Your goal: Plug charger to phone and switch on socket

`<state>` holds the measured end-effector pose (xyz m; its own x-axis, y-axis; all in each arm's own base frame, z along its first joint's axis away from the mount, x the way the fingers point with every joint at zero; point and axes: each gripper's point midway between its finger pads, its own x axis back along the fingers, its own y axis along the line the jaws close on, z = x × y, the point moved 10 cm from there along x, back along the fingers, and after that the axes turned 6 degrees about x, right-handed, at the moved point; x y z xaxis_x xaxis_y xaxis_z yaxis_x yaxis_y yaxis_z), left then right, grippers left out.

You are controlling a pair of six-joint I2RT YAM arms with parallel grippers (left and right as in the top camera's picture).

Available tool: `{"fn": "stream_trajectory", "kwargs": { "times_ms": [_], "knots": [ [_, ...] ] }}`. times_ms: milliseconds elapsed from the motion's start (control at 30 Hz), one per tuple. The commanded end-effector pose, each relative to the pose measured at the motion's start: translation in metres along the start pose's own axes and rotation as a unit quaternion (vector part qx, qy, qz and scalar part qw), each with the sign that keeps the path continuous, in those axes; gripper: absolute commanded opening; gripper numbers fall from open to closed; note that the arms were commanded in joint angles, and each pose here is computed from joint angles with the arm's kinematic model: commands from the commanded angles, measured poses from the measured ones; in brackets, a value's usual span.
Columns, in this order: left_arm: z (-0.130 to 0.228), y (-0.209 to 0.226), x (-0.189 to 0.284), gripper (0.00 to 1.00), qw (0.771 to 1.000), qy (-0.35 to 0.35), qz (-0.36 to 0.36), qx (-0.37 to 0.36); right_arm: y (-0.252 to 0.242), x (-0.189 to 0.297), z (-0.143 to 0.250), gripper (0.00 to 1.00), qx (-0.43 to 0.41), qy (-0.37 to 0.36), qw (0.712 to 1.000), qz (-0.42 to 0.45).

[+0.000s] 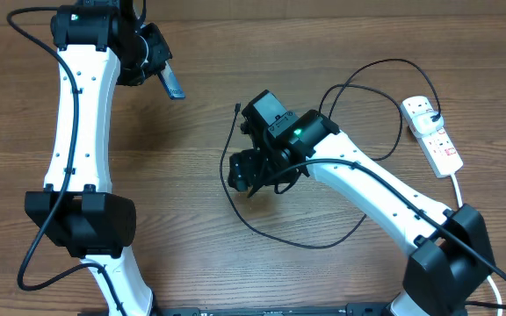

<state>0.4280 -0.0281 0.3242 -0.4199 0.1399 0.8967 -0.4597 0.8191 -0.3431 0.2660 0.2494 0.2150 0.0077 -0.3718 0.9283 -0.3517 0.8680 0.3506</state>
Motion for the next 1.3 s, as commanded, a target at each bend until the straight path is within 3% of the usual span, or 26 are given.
{"fn": "stream_trajectory", "kwargs": {
  "times_ms": [0,200,433,500,733,867,1100,1267],
  "knots": [
    [-0.001,0.000,0.004,0.04,1.000,-0.009,-0.004,0.010,-0.011,-0.024,0.004,0.75,-0.022,0.037,0.998,0.043],
    [0.000,0.001,0.004,0.04,1.000,-0.005,-0.006,0.011,-0.007,-0.069,0.025,0.65,-0.005,0.093,0.994,0.057],
    [0.001,0.002,0.004,0.04,1.000,-0.002,-0.009,0.011,0.007,-0.092,0.045,0.65,0.026,0.131,0.988,0.079],
    [0.002,0.002,0.004,0.04,1.000,0.001,-0.011,0.011,0.008,-0.098,0.053,0.70,0.030,0.136,0.986,0.096],
    [0.002,0.002,0.004,0.04,1.000,0.001,-0.011,0.013,0.005,-0.097,0.045,0.71,-0.015,0.103,0.986,0.131],
    [0.002,0.002,0.004,0.04,1.000,0.004,-0.007,0.014,0.009,-0.087,0.023,0.71,-0.016,0.055,0.990,0.127],
    [0.004,0.002,0.004,0.04,1.000,0.010,-0.006,0.016,-0.016,-0.023,-0.060,0.70,-0.096,-0.102,0.985,0.100],
    [0.004,0.002,0.004,0.04,1.000,0.011,-0.006,0.016,-0.039,0.017,-0.105,0.70,-0.095,-0.127,0.987,0.022]
  ]
}}
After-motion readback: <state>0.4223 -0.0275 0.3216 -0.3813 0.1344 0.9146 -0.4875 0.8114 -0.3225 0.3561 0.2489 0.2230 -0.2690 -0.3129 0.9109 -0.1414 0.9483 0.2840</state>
